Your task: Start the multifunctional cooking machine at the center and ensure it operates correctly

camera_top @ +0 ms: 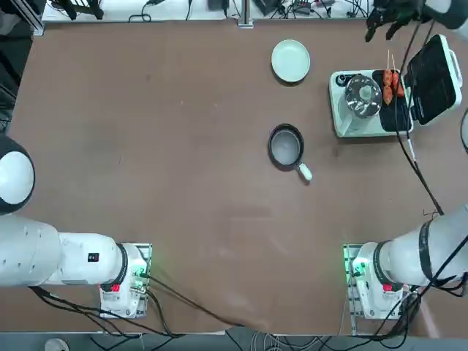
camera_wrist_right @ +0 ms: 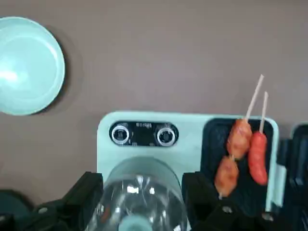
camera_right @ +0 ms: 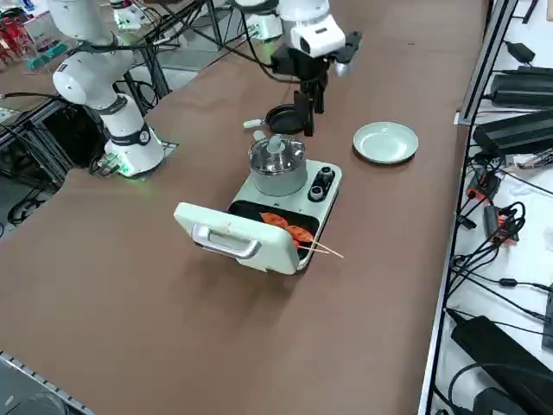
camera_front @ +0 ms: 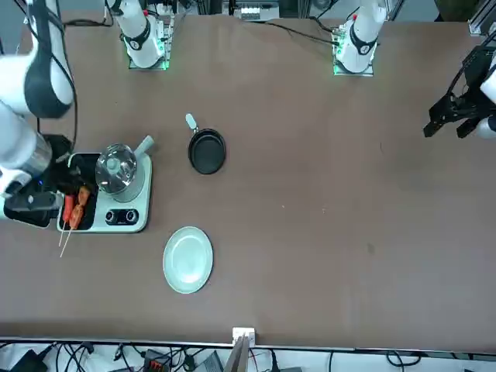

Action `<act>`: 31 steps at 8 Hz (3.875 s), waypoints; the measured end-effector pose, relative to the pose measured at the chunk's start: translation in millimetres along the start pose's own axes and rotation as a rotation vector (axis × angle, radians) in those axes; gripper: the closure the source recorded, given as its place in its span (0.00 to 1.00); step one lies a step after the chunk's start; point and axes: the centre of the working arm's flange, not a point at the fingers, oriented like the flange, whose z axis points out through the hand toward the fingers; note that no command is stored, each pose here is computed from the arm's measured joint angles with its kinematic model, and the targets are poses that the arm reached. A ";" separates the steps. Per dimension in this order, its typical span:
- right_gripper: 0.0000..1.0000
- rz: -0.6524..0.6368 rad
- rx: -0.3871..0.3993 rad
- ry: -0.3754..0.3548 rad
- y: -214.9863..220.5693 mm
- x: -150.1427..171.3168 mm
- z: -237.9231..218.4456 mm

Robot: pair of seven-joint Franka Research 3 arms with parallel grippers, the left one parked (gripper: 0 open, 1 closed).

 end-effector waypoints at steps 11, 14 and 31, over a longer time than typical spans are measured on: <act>0.06 0.464 0.012 -0.013 -48.3 32.5 157.6; 0.11 0.554 0.021 -0.052 -49.3 28.8 167.7; 0.28 0.660 -0.010 -0.154 -50.3 16.9 184.3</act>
